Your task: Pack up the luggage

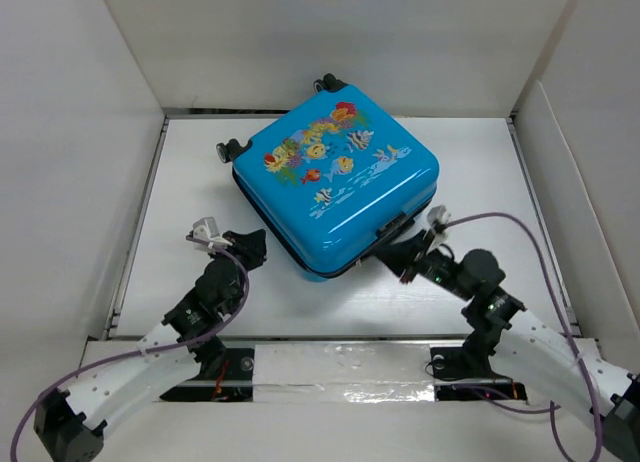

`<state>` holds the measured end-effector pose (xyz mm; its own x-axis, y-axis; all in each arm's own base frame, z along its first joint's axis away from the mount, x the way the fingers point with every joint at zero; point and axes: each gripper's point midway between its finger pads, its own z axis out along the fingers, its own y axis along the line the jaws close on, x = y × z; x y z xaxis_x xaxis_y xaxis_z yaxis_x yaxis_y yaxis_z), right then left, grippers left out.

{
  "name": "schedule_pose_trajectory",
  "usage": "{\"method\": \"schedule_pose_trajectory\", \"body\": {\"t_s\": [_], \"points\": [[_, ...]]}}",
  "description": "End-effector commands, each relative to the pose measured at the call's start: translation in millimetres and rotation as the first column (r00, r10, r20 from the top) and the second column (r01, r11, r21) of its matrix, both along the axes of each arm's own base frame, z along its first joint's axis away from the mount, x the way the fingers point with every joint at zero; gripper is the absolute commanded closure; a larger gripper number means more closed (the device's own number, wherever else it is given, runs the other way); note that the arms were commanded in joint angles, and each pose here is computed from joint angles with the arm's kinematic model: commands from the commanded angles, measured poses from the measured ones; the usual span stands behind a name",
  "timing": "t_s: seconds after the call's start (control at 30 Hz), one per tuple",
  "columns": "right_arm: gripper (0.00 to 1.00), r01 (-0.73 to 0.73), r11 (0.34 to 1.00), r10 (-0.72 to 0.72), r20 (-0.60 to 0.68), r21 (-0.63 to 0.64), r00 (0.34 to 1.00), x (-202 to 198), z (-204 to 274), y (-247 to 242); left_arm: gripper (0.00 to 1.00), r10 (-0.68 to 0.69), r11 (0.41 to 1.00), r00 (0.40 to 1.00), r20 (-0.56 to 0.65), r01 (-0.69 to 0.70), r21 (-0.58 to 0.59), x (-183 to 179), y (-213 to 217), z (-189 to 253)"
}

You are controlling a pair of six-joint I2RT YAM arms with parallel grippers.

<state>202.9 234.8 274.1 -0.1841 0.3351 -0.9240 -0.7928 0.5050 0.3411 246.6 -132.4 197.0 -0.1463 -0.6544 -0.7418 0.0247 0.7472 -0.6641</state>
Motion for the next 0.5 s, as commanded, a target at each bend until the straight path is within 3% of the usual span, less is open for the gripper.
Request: {"method": "schedule_pose_trajectory", "body": {"t_s": [0.0,0.03,0.07,0.1,0.13,0.23,0.47], "points": [[1.00,-0.029,1.000,0.028,-0.088,-0.010,0.996,-31,-41,7,0.93,-0.030,1.000,0.992,-0.120,0.030,0.002,-3,8,-49],[0.97,0.025,0.999,-0.029,-0.125,-0.031,0.992,-28,-61,2,0.93,-0.048,0.999,0.991,-0.127,0.046,-0.019,-1,5,-54],[0.87,0.037,0.998,-0.043,-0.135,-0.043,0.990,-29,-67,2,0.93,-0.060,0.998,0.987,-0.147,0.058,-0.020,-1,5,-62],[0.67,0.043,0.997,-0.053,-0.149,-0.070,0.987,-29,-76,4,0.93,-0.098,0.995,0.981,-0.165,0.094,-0.035,0,1,-67],[0.60,0.071,0.993,-0.086,-0.155,-0.098,0.984,-26,-79,6,0.93,-0.127,0.992,0.980,-0.151,0.122,-0.040,2,-3,-64],[0.59,0.111,0.975,-0.143,-0.165,-0.193,0.976,-11,-99,12,0.91,-0.212,0.977,0.960,-0.184,0.208,-0.044,2,-20,-73],[0.62,0.148,0.953,-0.187,-0.128,-0.264,0.974,18,-110,24,0.88,-0.326,0.945,0.927,-0.184,0.317,-0.075,-8,-46,-82]]}}
